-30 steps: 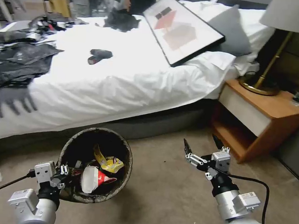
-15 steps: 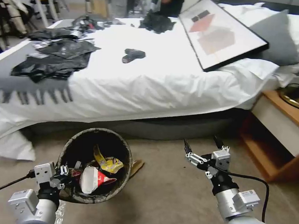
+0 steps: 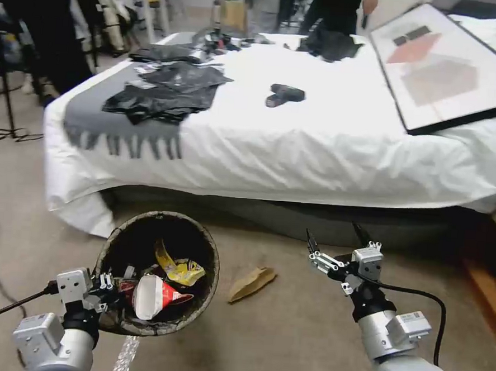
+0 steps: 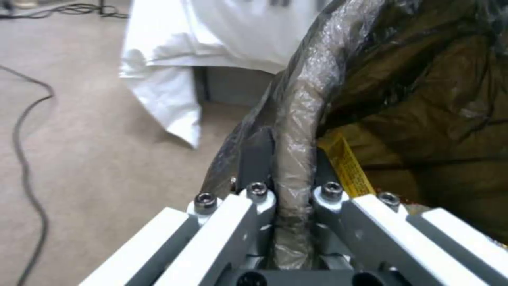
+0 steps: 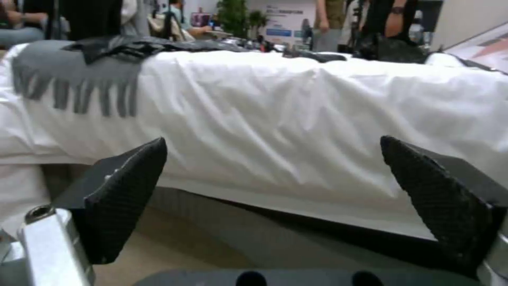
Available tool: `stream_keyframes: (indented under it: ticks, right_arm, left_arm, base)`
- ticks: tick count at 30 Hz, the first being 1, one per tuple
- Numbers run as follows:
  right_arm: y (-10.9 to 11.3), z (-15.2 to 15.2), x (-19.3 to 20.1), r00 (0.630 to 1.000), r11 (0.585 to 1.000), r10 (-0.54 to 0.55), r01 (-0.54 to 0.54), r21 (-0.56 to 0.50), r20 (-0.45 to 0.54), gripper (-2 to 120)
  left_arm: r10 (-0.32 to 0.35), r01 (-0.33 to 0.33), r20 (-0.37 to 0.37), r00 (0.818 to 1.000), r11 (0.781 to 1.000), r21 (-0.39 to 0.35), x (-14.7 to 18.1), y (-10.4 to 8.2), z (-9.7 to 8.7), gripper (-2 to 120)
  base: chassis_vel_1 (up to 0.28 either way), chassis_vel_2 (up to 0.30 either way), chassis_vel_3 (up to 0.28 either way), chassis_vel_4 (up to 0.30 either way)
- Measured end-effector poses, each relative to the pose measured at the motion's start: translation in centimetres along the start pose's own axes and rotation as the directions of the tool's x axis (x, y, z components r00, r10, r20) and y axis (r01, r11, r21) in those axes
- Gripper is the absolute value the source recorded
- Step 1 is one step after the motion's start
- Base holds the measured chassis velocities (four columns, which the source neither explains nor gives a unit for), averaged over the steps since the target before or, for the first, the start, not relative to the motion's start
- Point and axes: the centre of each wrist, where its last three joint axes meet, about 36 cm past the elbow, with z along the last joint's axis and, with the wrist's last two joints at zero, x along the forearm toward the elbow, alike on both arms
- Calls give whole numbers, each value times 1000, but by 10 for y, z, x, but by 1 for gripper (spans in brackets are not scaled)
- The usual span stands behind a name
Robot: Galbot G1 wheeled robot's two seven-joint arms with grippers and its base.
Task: Pick up the trash bin, then pick up the garbage from the floor and place it into the trash bin.
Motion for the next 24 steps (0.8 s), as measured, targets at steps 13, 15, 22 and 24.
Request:
stream_keyframes:
  ticks: [13, 15, 22, 24]
  right_arm:
    - [-1, 7, -2, 998, 999, 20, -22, -28, -64, 100]
    - [-2, 12, -4, 995, 999, 40, -42, -23, -90, 100]
    - [5, 18, -13, 983, 994, 76, -87, -61, -170, 100]
    - [11, 20, -17, 977, 992, 72, -90, -83, -198, 100]
  left_arm:
    - [-2, 2, 24, 1000, 1000, -4, -1, 0, -1, 3]
    - [-1, 1, 25, 1000, 1000, -4, -1, 0, -1, 3]
    - [-1, 1, 30, 1000, 1000, -3, -1, 0, -1, 3]
    - [-1, 1, 30, 1000, 1000, -2, -1, 0, -1, 3]
  base:
    - [66, 58, 50, 73]
    - [0, 0, 0, 0]
    - [0, 0, 0, 0]
    - [0, 0, 0, 0]
